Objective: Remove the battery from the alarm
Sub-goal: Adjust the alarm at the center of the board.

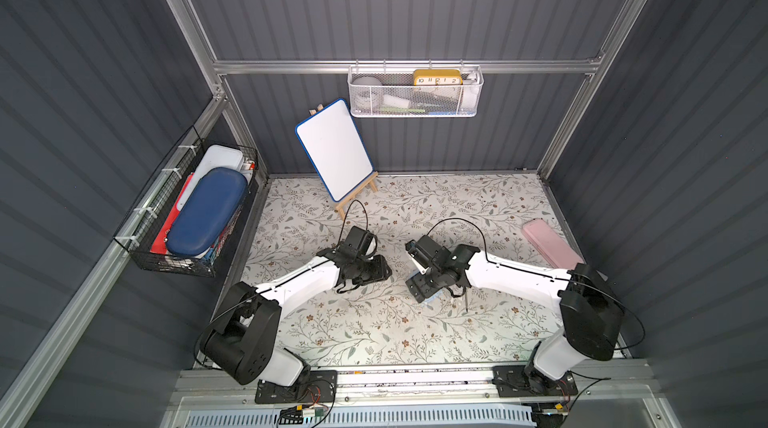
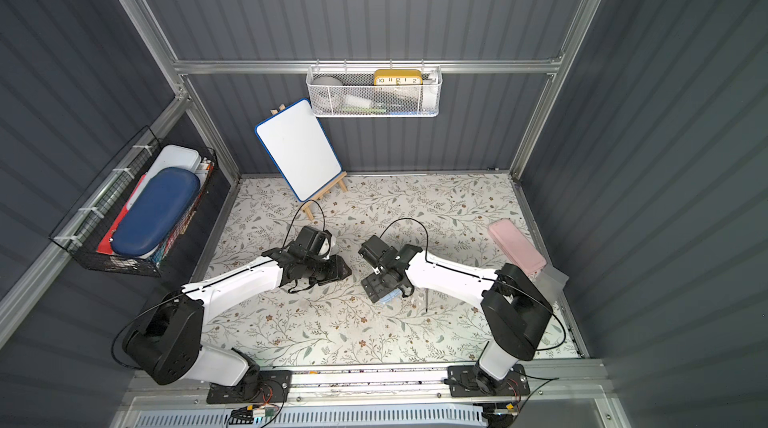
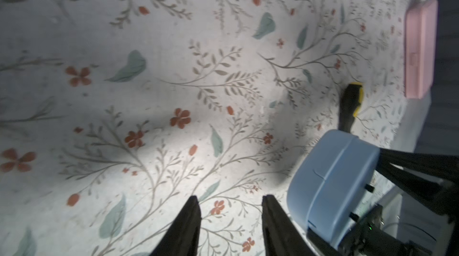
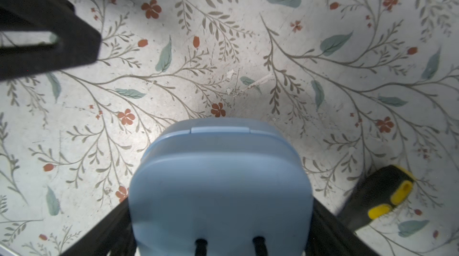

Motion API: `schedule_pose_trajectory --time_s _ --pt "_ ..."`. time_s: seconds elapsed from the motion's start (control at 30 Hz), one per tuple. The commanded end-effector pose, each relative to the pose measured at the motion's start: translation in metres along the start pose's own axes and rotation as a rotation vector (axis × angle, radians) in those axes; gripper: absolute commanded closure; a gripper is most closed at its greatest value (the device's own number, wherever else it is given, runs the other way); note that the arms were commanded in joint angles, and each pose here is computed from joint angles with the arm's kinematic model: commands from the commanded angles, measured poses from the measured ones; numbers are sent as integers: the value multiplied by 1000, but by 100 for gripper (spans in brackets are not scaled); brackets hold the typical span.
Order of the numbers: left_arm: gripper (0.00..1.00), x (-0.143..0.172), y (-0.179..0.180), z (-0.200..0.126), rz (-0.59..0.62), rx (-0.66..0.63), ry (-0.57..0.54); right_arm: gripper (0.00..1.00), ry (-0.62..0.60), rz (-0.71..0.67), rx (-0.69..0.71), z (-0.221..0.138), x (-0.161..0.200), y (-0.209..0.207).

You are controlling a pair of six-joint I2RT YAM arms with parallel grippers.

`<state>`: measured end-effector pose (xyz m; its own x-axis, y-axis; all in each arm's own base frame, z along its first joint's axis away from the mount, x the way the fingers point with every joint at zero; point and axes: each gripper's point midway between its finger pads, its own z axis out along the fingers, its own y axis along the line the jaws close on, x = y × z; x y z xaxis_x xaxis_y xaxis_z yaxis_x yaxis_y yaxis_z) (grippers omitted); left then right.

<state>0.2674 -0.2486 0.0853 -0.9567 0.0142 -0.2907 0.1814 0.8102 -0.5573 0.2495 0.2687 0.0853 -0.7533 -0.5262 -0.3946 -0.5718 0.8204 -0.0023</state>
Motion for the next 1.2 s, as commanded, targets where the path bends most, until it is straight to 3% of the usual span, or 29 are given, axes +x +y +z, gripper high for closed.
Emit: schedule_pose_trajectory --time_s 0.0,0.17,0.33,0.4,0.73,1.03,1.17 --pt "49 -5 -44 -14 170 247 27 65 -25 -29 -29 -8 0 7" --pt "40 -6 -55 -20 257 378 70 65 -37 -55 -31 -17 4 13" --pt "6 10 -70 -34 301 591 126 65 -65 -60 -14 -23 7 12" --pt "3 20 -68 -30 294 636 168 65 -76 -60 -18 -26 5 14" --pt "1 21 -71 -22 276 686 219 65 -125 -71 -58 -33 -7 28" --pt "13 32 -68 -6 245 694 279 65 -172 -70 -77 -37 -20 38" --pt "27 33 -69 -2 241 702 295 66 -171 -80 -88 -37 -23 44"
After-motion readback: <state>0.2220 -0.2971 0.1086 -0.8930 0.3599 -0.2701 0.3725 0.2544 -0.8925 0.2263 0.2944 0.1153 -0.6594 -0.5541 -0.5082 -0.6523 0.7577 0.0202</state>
